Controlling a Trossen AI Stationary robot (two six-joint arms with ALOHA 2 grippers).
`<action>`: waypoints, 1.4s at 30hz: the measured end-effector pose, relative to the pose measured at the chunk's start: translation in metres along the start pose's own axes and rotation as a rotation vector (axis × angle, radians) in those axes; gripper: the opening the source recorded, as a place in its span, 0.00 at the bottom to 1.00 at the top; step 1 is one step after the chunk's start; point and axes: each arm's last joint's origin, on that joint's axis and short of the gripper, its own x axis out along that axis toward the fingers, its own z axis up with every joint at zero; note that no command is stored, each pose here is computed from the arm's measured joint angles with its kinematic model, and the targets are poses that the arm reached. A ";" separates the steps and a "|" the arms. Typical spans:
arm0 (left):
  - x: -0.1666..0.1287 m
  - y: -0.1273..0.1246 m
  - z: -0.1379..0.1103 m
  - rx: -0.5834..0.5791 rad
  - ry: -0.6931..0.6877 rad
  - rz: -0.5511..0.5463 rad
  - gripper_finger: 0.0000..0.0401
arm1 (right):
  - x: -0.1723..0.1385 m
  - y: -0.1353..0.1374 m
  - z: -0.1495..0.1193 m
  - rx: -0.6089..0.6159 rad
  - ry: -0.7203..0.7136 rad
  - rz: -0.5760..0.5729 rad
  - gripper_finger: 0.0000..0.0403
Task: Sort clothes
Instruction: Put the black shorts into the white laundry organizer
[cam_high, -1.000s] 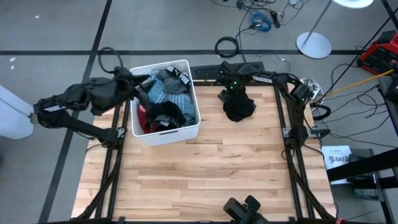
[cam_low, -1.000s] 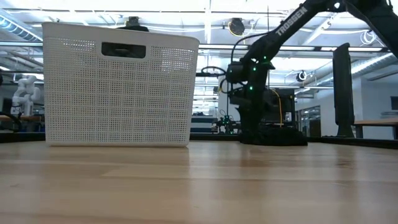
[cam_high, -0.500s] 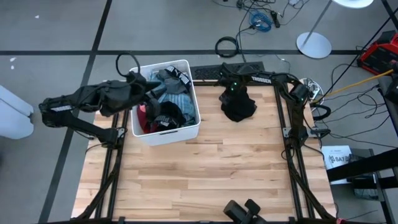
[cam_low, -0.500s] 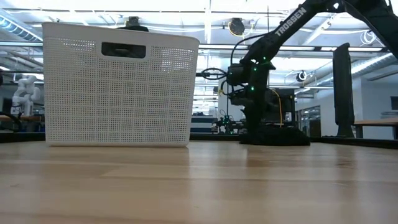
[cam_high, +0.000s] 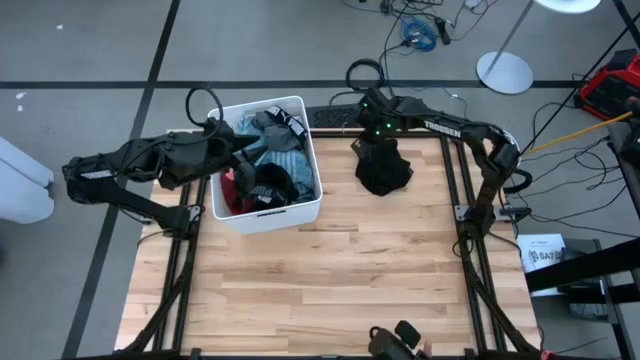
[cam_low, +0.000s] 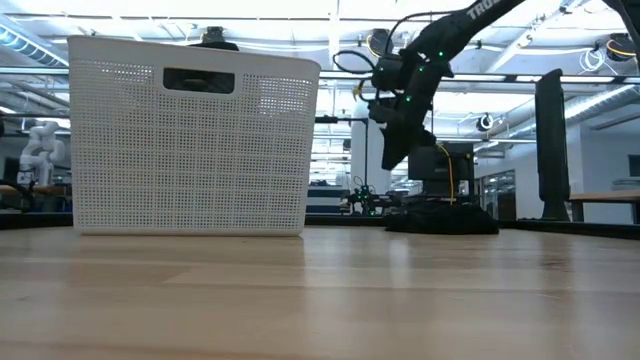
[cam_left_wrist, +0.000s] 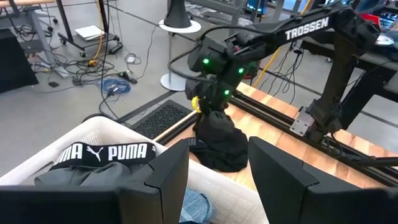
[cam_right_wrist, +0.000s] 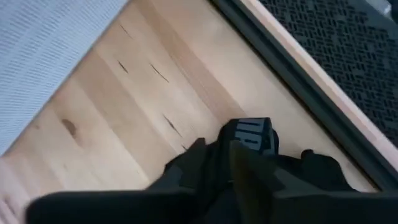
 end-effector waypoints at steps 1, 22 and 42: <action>0.000 0.000 0.000 0.000 0.000 -0.001 0.44 | 0.004 -0.002 0.000 0.004 0.013 -0.001 0.19; -0.001 -0.001 -0.001 -0.023 0.008 -0.022 0.44 | 0.065 -0.016 -0.004 0.047 0.113 -0.110 0.72; -0.001 -0.001 -0.002 -0.011 0.023 -0.014 0.44 | 0.092 -0.011 -0.024 0.060 0.312 -0.052 0.10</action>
